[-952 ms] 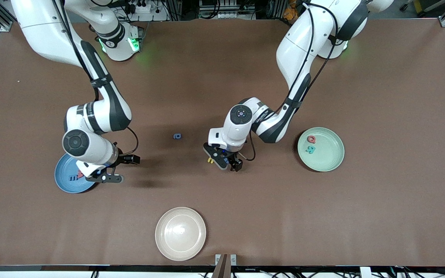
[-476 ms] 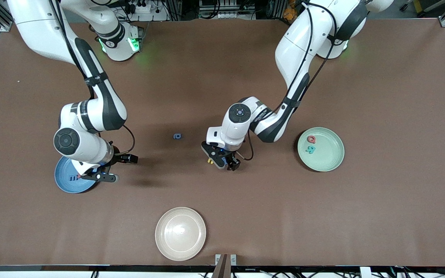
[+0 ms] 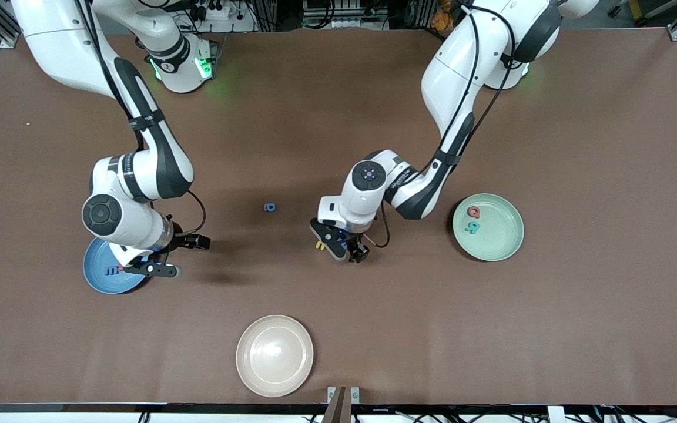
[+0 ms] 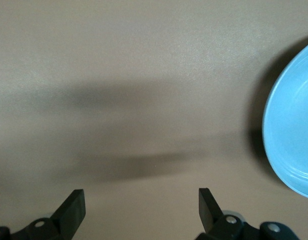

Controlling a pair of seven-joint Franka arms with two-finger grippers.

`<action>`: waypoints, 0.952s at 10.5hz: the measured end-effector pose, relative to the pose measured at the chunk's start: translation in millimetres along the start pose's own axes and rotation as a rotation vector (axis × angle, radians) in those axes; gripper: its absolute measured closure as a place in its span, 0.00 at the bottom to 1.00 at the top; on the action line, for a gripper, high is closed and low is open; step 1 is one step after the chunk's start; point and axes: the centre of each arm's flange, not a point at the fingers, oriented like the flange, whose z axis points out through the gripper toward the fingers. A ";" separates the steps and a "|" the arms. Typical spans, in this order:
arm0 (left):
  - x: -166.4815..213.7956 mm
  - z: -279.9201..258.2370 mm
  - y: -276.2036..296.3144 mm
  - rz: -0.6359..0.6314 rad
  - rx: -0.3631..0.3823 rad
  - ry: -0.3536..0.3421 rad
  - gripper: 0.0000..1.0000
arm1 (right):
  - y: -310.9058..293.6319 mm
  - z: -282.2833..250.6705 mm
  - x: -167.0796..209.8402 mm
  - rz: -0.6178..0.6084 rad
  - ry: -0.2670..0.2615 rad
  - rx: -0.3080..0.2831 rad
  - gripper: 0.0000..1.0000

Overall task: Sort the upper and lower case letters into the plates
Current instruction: 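Grasp the blue M with the left gripper while the right gripper withdraws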

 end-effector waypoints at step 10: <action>4.6 -4.8 6.1 -0.034 -0.004 0.009 0.59 | -1.7 -0.4 0.0 -0.002 0.004 0.001 0.00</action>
